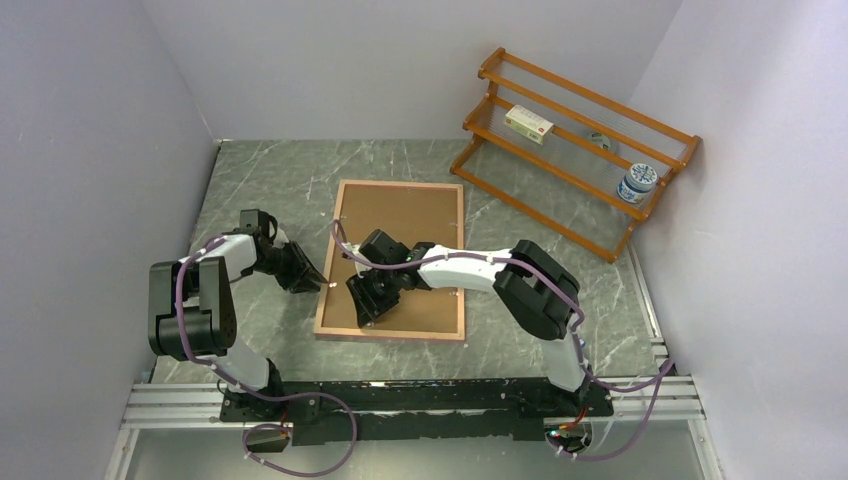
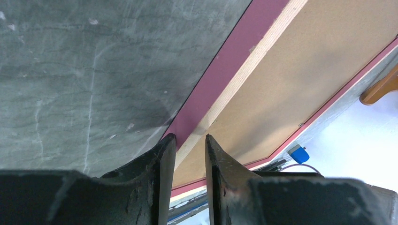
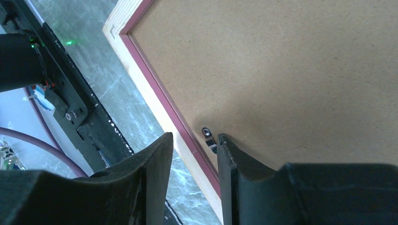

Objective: Put the photo into the frame
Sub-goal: Install the photo frame at the center of the board.

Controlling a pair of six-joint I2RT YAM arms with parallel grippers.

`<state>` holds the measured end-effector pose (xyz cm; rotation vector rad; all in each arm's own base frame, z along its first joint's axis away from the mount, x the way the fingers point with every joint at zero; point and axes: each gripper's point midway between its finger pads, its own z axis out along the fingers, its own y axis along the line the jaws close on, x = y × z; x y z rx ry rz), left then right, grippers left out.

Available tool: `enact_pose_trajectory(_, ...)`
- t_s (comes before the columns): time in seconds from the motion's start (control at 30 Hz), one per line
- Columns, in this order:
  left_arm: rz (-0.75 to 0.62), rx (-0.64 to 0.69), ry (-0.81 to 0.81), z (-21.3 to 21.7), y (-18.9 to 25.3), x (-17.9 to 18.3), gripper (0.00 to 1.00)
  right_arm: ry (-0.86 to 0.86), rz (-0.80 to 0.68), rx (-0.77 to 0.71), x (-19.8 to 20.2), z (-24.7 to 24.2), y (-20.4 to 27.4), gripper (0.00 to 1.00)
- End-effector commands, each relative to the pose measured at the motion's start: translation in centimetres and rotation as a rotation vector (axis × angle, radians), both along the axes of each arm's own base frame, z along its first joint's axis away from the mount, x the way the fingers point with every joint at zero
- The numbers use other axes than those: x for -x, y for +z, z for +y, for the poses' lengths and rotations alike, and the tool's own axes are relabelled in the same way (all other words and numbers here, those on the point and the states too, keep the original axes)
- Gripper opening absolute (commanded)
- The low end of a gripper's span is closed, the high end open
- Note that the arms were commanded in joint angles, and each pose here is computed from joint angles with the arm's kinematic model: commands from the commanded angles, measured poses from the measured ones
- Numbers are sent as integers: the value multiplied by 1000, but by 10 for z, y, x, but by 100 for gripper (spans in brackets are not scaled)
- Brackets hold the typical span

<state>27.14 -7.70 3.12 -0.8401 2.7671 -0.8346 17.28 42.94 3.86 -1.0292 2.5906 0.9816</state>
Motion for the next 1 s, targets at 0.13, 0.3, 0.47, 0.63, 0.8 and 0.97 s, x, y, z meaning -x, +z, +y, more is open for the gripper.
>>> enact_pose_trajectory(0.13, -27, 39, 0, -6, 9, -3, 34, 51, 17, -49, 10, 11, 6, 40)
enact_pose_trajectory(0.3, -29, 39, 2, -6, 9, -4, 34, 66, 38, -53, 18, 11, 6, 38)
enact_pose_trajectory(0.47, -27, 41, 2, -6, 8, -3, 34, 75, 65, -70, 23, 13, 8, 37)
enact_pose_trajectory(0.63, -26, 41, 4, -6, 8, -3, 34, 83, 90, -84, 26, 15, 8, 37)
enact_pose_trajectory(0.8, -24, 47, 4, -7, 9, -1, 34, 88, 108, -96, 29, 17, 6, 38)
enact_pose_trajectory(0.97, -22, 44, 4, -7, 9, 0, 34, 59, 94, -94, 23, 21, 7, 38)
